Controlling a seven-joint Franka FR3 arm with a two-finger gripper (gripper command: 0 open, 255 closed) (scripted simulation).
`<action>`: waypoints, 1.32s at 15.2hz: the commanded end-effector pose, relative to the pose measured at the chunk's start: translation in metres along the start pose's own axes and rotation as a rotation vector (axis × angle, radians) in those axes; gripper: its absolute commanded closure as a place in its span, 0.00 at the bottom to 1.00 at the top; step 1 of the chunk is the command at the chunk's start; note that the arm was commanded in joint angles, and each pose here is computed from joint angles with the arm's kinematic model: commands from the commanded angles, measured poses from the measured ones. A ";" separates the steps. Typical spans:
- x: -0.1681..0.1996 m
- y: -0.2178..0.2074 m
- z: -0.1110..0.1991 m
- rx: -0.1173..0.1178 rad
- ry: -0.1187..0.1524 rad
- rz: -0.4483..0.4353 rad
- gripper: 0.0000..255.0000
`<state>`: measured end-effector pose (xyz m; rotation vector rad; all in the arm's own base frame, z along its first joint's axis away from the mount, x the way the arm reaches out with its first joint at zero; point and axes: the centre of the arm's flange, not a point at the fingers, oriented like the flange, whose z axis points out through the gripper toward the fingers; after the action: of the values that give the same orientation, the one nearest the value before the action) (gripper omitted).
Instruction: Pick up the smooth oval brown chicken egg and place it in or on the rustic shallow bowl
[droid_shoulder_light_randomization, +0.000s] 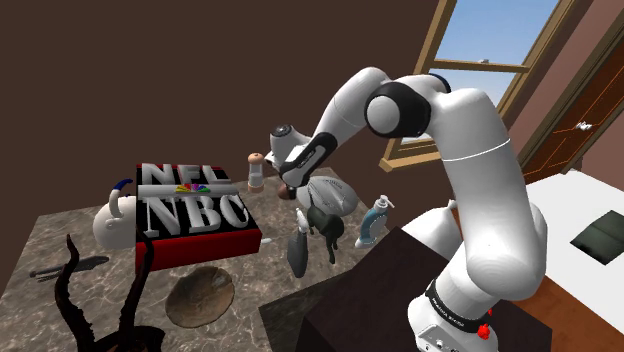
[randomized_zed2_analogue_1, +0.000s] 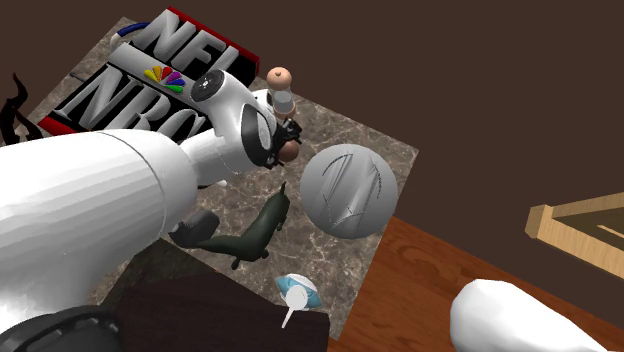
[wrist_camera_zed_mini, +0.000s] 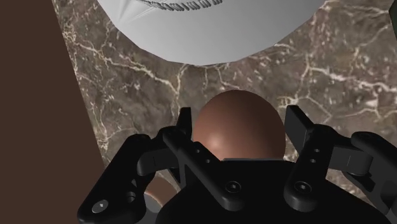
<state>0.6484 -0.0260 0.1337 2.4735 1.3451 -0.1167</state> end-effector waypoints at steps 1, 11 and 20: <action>-0.003 0.002 -0.011 0.000 0.000 0.000 1.00; -0.015 0.015 -0.061 0.000 0.000 0.000 1.00; 0.019 -0.031 -0.098 0.000 0.000 0.000 1.00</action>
<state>0.6287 0.0253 0.2139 2.4730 1.3469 -0.1171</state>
